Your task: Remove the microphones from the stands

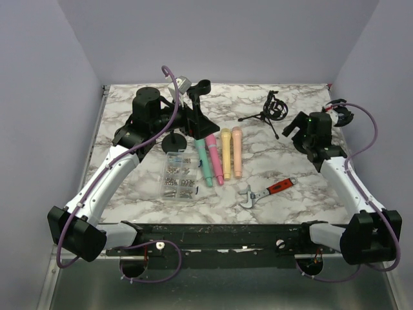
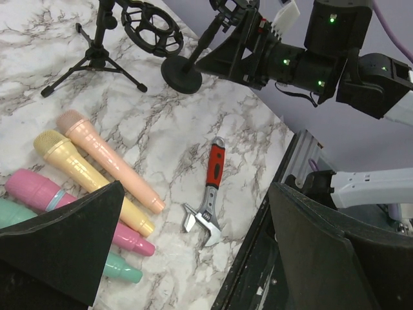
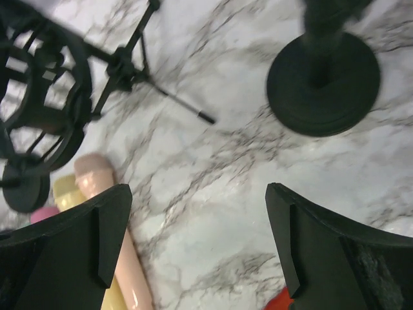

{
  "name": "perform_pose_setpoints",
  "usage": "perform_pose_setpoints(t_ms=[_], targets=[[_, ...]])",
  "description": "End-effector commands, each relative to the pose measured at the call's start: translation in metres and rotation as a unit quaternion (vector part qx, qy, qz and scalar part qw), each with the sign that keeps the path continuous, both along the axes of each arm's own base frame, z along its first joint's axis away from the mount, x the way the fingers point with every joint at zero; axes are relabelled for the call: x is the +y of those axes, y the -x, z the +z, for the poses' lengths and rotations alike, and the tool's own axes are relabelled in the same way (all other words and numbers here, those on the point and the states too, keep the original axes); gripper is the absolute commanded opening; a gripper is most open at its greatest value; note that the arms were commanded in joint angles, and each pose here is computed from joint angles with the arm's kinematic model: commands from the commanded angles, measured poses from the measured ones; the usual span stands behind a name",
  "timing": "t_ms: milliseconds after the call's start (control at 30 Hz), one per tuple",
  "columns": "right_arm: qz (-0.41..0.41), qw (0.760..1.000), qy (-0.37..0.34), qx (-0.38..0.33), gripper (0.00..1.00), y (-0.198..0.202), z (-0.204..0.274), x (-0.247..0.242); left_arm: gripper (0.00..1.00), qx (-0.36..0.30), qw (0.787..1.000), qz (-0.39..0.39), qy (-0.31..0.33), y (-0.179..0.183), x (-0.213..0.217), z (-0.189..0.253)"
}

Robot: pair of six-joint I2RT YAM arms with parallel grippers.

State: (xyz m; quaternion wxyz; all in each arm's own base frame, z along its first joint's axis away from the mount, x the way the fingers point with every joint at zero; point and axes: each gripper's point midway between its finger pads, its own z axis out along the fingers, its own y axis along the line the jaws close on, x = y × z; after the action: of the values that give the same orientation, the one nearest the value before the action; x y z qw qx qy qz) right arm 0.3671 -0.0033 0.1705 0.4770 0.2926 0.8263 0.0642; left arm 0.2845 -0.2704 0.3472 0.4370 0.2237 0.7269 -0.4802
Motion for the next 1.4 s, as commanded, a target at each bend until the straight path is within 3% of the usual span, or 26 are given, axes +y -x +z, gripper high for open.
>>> perform_pose_setpoints(t_ms=[0,267,633,867,1033,1367], targets=[[0.060,0.998,0.019,0.016,0.93,0.013,0.003,0.046,0.99,-0.023,1.000,-0.002,0.000,0.001,-0.001,0.005],[0.202,0.978,-0.040,0.017,0.99,0.037,-0.009,0.128,0.99,-0.050,0.998,0.022,-0.001,-0.002,0.004,0.007],[0.303,0.948,-0.089,-0.033,1.00,0.081,0.009,0.154,0.99,-0.066,0.993,0.071,0.062,0.042,0.032,-0.011],[0.290,0.953,-0.075,-0.052,1.00,0.108,0.000,0.137,0.99,-0.096,0.980,0.154,0.080,0.069,0.073,-0.048],[0.212,0.972,-0.066,-0.077,1.00,0.119,-0.001,0.107,0.98,-0.101,0.966,0.234,0.054,0.084,0.113,-0.070],[0.138,0.966,-0.113,-0.186,1.00,0.142,0.036,0.081,0.98,-0.142,0.928,0.332,0.091,0.114,0.168,-0.064]])
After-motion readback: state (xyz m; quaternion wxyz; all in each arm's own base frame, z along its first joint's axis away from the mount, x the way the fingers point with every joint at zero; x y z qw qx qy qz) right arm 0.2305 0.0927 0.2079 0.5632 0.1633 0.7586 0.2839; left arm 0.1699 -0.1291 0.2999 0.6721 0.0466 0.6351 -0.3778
